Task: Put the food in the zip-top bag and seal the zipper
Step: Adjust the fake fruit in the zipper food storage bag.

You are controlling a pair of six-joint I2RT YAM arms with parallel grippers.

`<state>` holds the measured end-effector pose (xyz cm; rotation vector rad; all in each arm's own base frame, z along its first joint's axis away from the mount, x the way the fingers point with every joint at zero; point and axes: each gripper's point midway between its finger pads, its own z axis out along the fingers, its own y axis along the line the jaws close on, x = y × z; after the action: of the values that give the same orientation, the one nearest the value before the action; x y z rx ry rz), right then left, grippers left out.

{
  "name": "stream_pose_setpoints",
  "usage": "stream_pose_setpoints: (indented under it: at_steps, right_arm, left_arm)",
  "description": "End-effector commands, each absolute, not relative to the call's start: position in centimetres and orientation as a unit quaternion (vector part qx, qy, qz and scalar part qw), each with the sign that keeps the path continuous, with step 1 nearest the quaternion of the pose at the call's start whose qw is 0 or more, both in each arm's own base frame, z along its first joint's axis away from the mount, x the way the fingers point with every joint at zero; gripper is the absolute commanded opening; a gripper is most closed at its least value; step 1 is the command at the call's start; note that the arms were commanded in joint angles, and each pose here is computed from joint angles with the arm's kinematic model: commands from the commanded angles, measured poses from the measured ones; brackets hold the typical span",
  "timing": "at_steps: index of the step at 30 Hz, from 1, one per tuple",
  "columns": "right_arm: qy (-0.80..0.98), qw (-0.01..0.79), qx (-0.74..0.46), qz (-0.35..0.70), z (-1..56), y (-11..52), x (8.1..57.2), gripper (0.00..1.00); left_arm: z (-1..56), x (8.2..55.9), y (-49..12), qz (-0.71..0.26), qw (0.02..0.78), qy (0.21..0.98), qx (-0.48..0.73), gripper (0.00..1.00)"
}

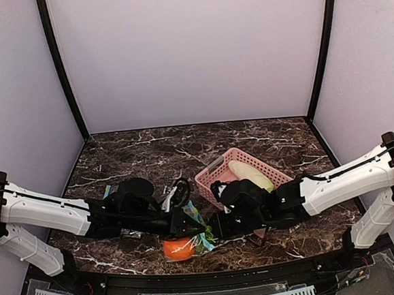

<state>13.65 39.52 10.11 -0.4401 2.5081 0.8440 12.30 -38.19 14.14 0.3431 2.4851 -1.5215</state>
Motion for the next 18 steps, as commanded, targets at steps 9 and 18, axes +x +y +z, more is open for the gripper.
stream_pose_setpoints:
  at_steps: [9,18]
  right_arm:
    - [0.858,0.204,-0.204,0.424,11.8,36.0,9.7,0.57]
    - [0.849,0.184,-0.207,0.45,10.0,37.3,9.1,0.51]
  left_arm:
    - [13.6,10.2,-40.4,-0.599,0.119,0.759,0.226,0.01]
    - [13.3,10.4,-40.7,-0.606,0.121,0.754,0.222,0.01]
